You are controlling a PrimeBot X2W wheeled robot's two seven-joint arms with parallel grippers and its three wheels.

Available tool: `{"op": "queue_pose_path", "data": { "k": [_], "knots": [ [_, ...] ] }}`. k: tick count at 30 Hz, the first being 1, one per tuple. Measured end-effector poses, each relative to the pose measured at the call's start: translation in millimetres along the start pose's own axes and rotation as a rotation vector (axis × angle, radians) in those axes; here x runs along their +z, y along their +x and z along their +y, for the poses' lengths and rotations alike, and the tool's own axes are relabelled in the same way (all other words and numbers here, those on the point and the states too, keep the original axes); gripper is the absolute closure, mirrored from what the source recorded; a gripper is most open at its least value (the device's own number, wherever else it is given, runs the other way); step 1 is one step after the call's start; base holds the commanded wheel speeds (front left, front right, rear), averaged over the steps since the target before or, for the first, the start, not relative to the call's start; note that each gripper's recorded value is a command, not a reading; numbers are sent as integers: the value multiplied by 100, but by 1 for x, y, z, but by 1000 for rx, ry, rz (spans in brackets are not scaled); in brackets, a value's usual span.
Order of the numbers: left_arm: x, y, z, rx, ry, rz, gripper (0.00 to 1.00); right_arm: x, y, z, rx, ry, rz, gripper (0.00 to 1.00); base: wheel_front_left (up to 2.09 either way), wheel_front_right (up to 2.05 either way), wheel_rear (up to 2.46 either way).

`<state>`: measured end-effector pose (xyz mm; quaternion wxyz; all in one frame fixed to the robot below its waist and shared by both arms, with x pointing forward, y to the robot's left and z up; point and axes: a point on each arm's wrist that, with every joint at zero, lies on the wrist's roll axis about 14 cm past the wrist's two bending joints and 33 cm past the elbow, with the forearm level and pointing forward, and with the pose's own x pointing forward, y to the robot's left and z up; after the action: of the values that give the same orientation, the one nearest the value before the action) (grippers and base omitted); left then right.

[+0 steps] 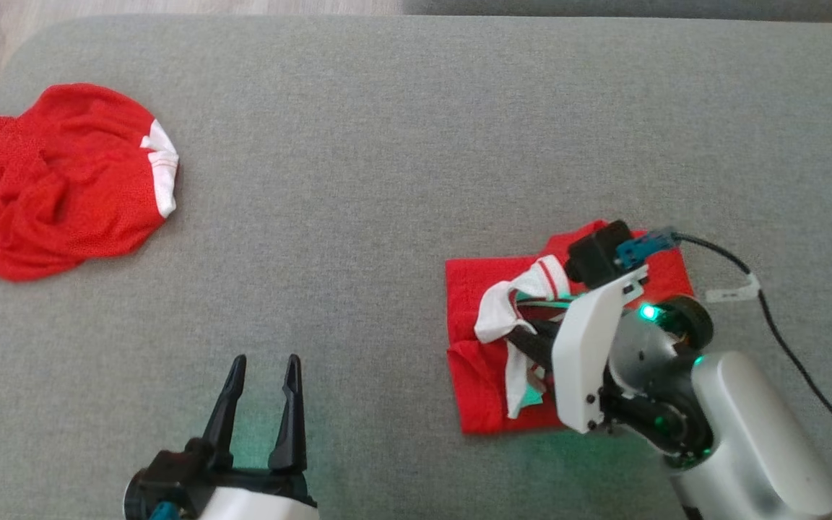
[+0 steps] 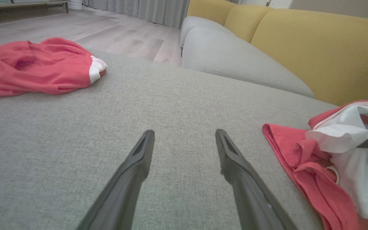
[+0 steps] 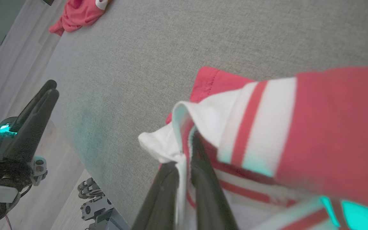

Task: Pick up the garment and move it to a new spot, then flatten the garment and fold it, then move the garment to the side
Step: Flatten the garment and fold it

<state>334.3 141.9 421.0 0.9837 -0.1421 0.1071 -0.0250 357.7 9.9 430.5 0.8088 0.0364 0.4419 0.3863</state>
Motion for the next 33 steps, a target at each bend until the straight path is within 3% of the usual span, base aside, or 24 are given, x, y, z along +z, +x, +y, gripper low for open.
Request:
{"op": "queue_pose_path", "data": {
  "k": [1, 2, 3, 4, 5, 7, 15, 21, 27, 32, 33],
  "knots": [
    [0, 0, 0, 0, 0, 2, 0, -2, 2, 1, 2, 0, 3, 74, 0, 0, 0],
    [-2, 0, 0, 1, 0, 5, 0, -3, 3, 2, 3, -1, 7, 55, 0, 0, 0],
    [-3, 0, 1, 2, 0, 10, 0, -5, 4, 4, 7, -3, 14, 45, 0, 0, 0],
    [-4, -1, 1, 5, 1, 13, 0, -6, 5, 6, 13, -7, 19, 48, 0, 0, 0],
    [-5, 0, 1, 4, 1, 15, 0, -7, 6, 8, 17, -10, 20, 44, 0, 0, 0],
    [-6, 0, 0, 1, 2, 19, 0, -8, 7, 12, 32, -8, 17, 0, 0, 0, 0],
    [-9, 4, -6, -22, 4, 29, 0, 6, -1, 40, 144, 21, -78, 0, 0, 0, 0],
    [-5, 5, -6, -25, 6, 17, 0, 22, -27, 39, 117, -65, -192, 0, 0, 0, 0],
    [-5, -2, -7, -29, 6, 13, 0, 18, -57, 12, -24, -86, -322, 0, 0, 0, 0],
    [1, -7, -8, -31, 8, -8, 0, 33, -96, -27, -246, -133, -533, 0, 0, 0, 0],
    [4, -8, -9, -35, 9, -19, 0, 36, -113, -44, -341, -158, -611, 0, 0, 0, 0]
  ]
}}
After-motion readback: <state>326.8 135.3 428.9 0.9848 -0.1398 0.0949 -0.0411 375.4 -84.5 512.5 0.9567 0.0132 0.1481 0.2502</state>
